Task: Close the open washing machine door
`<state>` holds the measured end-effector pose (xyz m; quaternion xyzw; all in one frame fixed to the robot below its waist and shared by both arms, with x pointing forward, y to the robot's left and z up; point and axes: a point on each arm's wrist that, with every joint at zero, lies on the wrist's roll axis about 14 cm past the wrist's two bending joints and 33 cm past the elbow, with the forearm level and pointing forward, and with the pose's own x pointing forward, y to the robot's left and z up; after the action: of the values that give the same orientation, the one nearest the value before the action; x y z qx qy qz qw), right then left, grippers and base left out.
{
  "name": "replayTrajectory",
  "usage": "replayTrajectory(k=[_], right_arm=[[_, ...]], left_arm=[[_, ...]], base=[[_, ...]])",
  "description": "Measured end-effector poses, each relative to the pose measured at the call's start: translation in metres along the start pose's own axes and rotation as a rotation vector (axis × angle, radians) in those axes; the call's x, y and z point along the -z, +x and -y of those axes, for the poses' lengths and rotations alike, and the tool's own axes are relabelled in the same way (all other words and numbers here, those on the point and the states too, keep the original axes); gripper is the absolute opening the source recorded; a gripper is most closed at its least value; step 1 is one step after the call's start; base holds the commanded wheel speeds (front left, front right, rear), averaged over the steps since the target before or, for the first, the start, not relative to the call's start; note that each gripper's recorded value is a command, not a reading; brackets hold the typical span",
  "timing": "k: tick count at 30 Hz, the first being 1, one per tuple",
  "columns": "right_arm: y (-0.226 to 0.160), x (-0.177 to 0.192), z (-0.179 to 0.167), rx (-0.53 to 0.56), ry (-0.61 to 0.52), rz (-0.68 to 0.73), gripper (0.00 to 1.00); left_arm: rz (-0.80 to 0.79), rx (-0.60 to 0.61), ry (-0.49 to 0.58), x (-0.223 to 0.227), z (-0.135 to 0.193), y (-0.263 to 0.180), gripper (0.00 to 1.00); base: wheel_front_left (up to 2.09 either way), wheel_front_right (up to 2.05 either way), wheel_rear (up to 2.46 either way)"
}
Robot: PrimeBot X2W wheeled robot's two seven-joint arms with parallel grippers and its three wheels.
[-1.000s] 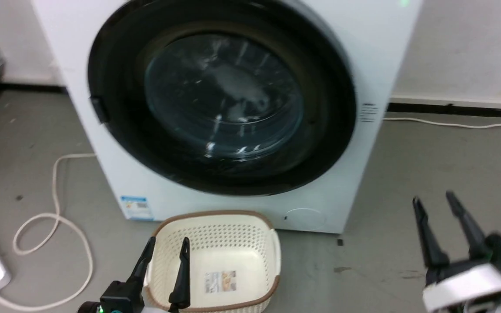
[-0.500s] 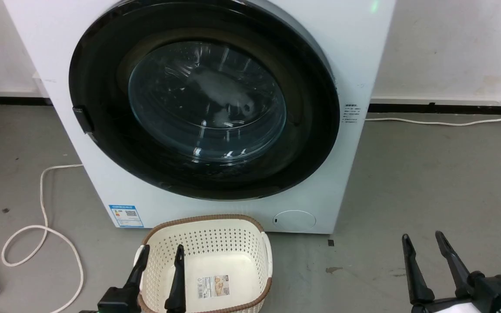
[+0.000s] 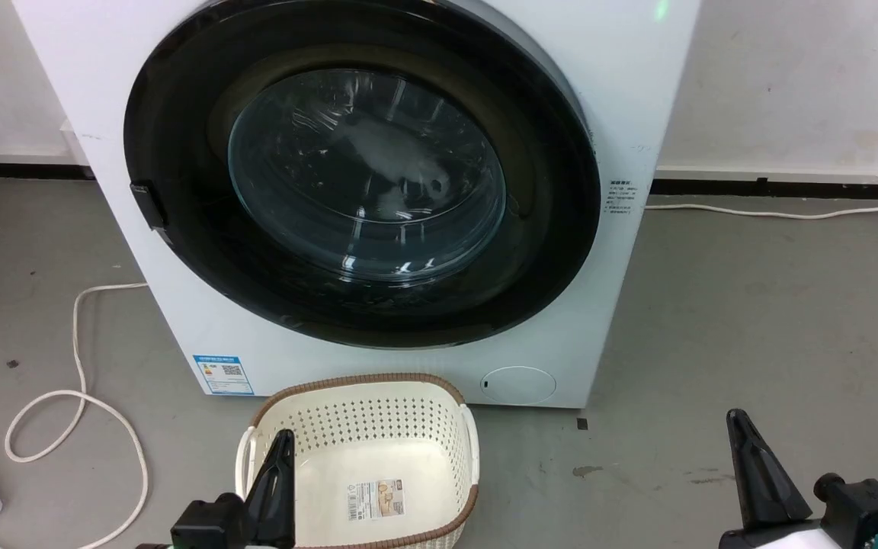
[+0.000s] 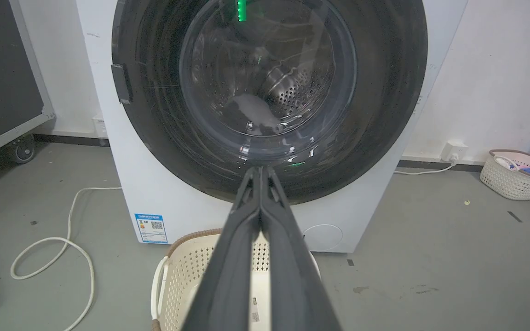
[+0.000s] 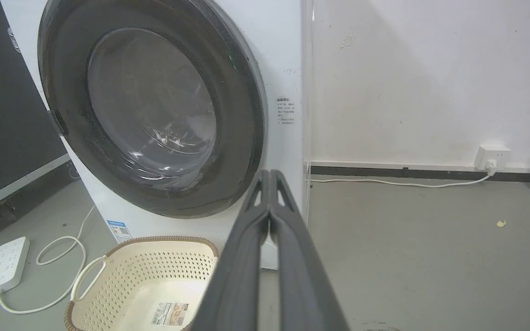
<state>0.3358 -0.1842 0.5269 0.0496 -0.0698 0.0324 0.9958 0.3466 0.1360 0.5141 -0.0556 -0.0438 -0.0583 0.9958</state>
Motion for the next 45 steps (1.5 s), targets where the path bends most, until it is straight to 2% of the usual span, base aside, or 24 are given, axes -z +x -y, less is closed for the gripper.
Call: replayTrajectory(k=[45], right_arm=[[0.013, 0.009, -0.009, -0.034, -0.059, -0.087, 0.00]], left_arm=[[-0.048, -0.043, 0.068, -0.003, -0.017, 0.008, 0.00]], base=[[0.00, 0.00, 0.00]])
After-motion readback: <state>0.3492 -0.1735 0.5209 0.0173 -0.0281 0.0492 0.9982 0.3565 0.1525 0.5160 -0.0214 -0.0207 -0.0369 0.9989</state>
